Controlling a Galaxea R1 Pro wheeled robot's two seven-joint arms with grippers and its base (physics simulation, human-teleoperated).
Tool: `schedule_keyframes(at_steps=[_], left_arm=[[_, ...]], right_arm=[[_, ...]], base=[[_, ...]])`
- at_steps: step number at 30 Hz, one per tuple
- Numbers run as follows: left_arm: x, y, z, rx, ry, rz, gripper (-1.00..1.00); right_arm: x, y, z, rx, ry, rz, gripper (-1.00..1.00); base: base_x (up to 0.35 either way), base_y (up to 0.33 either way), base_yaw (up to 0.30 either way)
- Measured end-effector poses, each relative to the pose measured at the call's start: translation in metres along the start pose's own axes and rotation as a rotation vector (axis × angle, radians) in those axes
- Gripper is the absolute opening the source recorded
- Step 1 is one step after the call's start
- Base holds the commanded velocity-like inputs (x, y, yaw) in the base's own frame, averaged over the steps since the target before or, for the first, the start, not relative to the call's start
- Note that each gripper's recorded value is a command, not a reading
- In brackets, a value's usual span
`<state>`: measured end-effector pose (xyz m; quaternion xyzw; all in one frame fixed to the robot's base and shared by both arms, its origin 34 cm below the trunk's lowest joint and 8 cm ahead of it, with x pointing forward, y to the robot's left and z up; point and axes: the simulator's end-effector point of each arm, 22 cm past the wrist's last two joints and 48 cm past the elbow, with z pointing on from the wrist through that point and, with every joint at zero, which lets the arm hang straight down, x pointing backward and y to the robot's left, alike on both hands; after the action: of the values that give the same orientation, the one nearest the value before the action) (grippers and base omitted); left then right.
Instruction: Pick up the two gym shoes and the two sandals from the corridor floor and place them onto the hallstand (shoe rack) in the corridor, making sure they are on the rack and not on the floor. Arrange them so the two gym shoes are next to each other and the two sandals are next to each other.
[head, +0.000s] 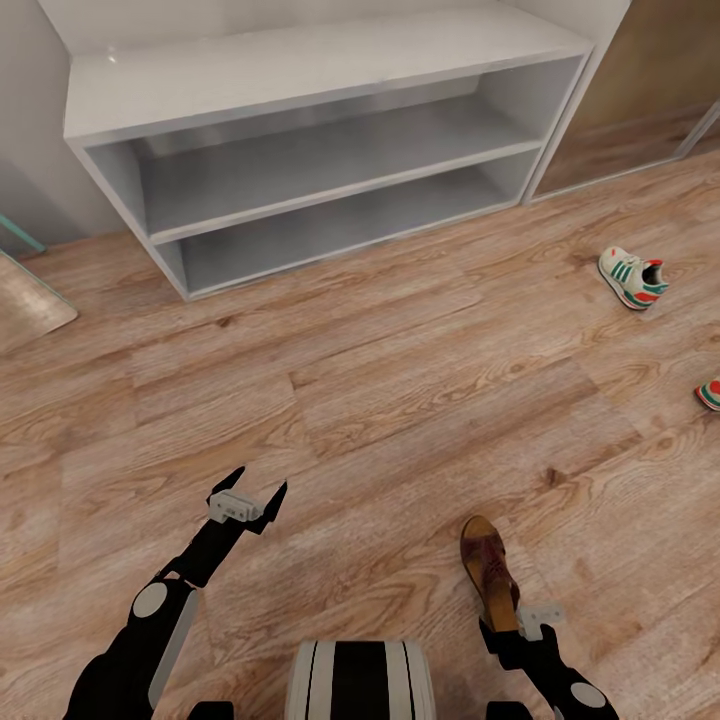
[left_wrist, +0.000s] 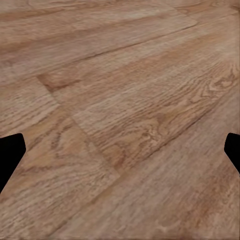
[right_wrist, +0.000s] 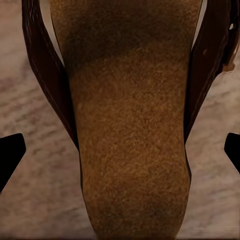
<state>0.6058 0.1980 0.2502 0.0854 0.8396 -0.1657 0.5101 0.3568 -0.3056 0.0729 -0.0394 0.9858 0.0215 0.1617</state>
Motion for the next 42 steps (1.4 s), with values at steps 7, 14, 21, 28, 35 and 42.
schedule_keyframes(at_steps=[7, 14, 21, 28, 35, 42], left_arm=[[0.015, 0.001, 0.001, -0.001, 0.023, -0.009, 1.00], [0.016, 0.001, 0.000, 0.000, 0.025, -0.010, 1.00], [0.017, 0.001, 0.000, 0.000, 0.027, -0.010, 1.00], [0.017, 0.001, 0.000, 0.000, 0.027, -0.010, 1.00], [0.021, 0.001, 0.000, 0.000, 0.033, -0.013, 1.00], [0.022, 0.001, 0.000, 0.000, 0.034, -0.014, 1.00]], right_arm=[[0.011, 0.000, 0.004, -0.001, 0.021, 0.001, 1.00], [0.011, 0.001, 0.004, -0.001, 0.023, 0.001, 1.00], [0.012, 0.001, 0.004, -0.001, 0.024, 0.001, 1.00], [0.013, 0.001, 0.004, -0.001, 0.025, 0.002, 1.00], [0.016, 0.001, 0.005, -0.001, 0.032, 0.002, 1.00], [0.016, 0.000, 0.005, 0.000, 0.031, 0.003, 1.00]], base=[[0.000, 0.000, 0.000], [0.000, 0.000, 0.000], [0.000, 0.000, 0.000], [0.000, 0.000, 0.000], [0.000, 0.000, 0.000], [0.000, 0.000, 0.000]])
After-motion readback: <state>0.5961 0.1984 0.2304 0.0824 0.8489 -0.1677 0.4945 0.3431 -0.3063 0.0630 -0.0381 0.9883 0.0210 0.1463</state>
